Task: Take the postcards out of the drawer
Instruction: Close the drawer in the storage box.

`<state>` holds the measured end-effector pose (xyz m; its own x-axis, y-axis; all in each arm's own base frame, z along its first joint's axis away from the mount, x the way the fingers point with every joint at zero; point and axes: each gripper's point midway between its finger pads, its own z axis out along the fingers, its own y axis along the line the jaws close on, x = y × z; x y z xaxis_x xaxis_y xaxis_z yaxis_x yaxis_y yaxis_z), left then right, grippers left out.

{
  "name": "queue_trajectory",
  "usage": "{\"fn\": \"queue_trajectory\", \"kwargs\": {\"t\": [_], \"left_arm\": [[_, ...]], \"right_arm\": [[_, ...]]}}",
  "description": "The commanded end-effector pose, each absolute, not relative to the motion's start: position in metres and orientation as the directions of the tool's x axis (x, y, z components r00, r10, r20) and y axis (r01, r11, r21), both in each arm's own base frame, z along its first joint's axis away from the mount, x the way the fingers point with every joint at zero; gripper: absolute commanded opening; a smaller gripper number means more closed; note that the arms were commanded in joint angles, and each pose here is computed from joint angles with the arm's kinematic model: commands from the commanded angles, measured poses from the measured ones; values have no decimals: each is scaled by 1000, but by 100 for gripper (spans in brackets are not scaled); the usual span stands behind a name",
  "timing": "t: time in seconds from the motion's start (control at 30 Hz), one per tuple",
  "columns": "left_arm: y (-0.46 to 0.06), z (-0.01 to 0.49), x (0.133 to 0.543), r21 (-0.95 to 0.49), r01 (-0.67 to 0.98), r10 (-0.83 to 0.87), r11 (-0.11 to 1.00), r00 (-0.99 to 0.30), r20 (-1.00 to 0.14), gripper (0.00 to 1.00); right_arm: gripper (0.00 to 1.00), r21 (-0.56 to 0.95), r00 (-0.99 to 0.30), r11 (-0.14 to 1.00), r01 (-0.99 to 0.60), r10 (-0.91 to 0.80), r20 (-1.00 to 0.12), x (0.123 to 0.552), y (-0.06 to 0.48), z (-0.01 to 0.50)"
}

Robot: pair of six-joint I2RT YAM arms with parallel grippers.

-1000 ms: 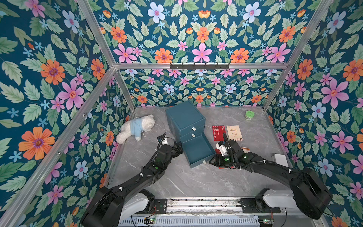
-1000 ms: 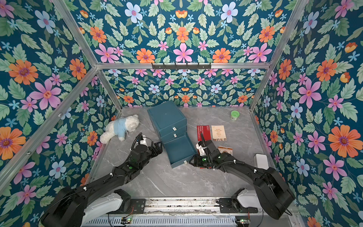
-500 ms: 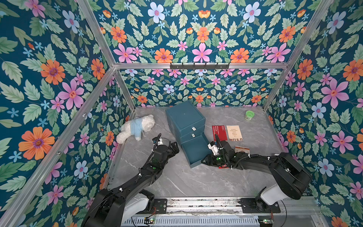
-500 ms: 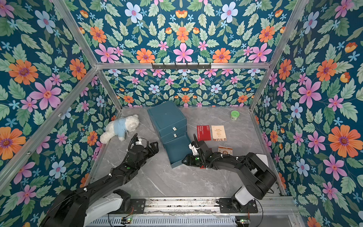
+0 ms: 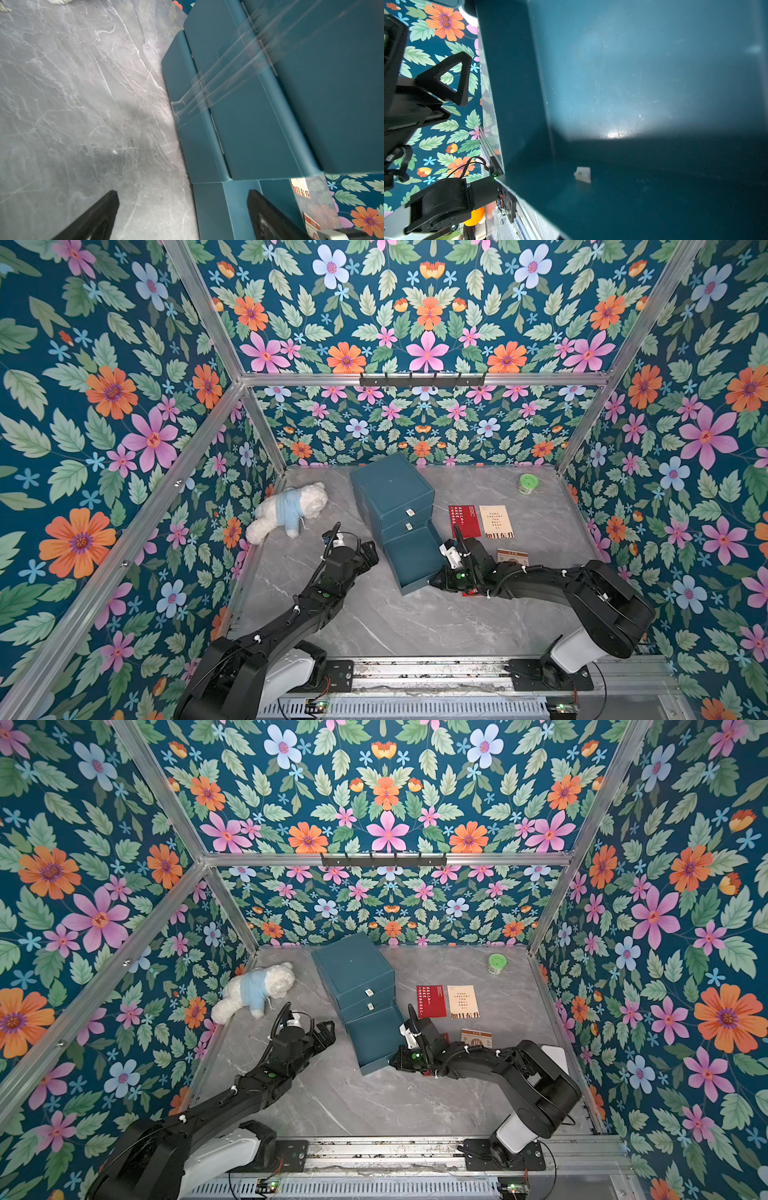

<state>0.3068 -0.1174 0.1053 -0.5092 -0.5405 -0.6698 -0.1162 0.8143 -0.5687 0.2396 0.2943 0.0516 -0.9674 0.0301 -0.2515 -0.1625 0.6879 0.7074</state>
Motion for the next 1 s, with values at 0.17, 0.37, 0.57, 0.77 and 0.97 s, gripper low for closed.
{"fn": "queue_trajectory", "kwargs": {"t": [0.17,0.37,0.57,0.77,0.97], "left_arm": [[-116,109,308,-583,-113,-556,805,-488,-673,99],[-115,108,307,-583,-116,-557,804,-487,-673,99],[-113,107,305,-584,-121,-561,803,-483,-672,99],[-113,103,305,-583,-124,-561,803,-489,-668,99],[-113,101,306,-581,-126,-559,804,-490,-669,99]], "right_arm": [[0,622,-940,729,-287,-89,-330,243,290,61],[0,591,-930,742,-316,-120,-347,254,293,61],[0,582,-917,756,-300,-59,-395,278,297,63],[0,604,-876,735,-308,28,-481,303,306,78],[2,636,-856,711,-299,95,-508,319,315,73]]}}
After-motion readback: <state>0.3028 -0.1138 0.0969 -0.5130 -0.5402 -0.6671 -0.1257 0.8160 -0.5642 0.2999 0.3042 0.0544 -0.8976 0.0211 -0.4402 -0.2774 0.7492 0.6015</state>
